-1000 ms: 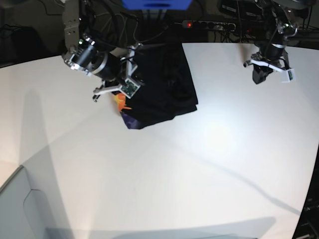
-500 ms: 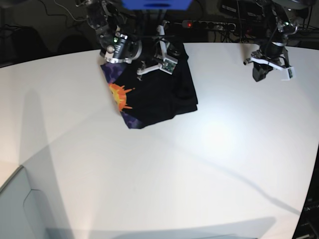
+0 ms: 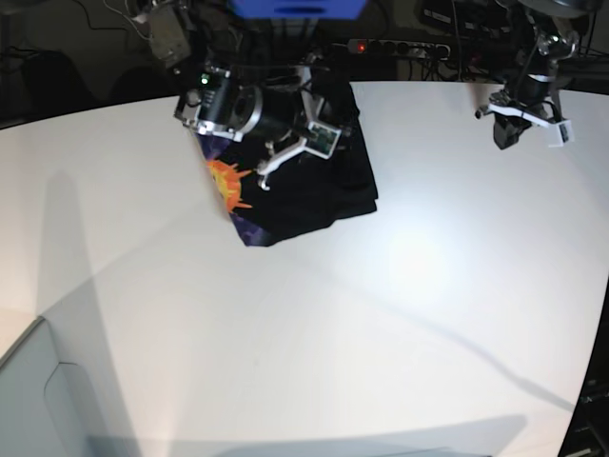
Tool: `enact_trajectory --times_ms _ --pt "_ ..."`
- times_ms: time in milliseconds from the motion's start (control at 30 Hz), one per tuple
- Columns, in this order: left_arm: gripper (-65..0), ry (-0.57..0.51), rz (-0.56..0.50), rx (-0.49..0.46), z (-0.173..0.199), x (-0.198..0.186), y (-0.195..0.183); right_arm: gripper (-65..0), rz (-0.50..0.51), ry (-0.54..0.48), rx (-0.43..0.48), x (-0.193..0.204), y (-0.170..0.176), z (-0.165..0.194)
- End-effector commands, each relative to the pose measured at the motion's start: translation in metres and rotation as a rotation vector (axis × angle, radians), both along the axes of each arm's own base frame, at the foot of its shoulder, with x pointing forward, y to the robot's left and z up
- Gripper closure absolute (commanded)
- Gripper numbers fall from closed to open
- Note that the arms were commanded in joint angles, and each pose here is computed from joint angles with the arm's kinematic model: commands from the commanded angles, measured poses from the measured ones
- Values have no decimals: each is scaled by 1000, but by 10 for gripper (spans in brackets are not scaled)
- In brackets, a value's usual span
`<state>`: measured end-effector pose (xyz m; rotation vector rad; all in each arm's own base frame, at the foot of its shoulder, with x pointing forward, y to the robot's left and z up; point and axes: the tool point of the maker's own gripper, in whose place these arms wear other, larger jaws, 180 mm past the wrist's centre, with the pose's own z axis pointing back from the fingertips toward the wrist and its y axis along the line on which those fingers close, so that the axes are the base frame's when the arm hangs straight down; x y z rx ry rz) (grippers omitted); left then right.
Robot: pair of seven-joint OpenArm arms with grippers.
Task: Fold the T-shirt properly
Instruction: 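Press and smooth the folded bundle with the right gripper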
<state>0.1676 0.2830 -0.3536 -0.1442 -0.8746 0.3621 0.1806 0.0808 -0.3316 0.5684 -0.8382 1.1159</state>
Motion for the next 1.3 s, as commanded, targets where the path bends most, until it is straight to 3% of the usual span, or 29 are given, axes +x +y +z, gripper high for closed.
enact_trajectory --times_ms 0,433,733,833,1033,1267 --pt "0 -32 -6 9 9 3 1 -92 16 -36 57 5 8 16" --pt "0 16 49 43 8 -23 21 -92 -34 23 23 75 15 -18" --pt "0 13 74 64 12 -27 32 -92 -27 161 91 59 40 -52" --pt "0 13 74 64 12 -27 32 -92 44 184 85 39 58 -57" --pt "0 13 74 64 12 -27 32 -91 87 151 112 31 72 -41" --pt "0 12 67 56 11 -25 29 -91 77 0 160 40 60 6"
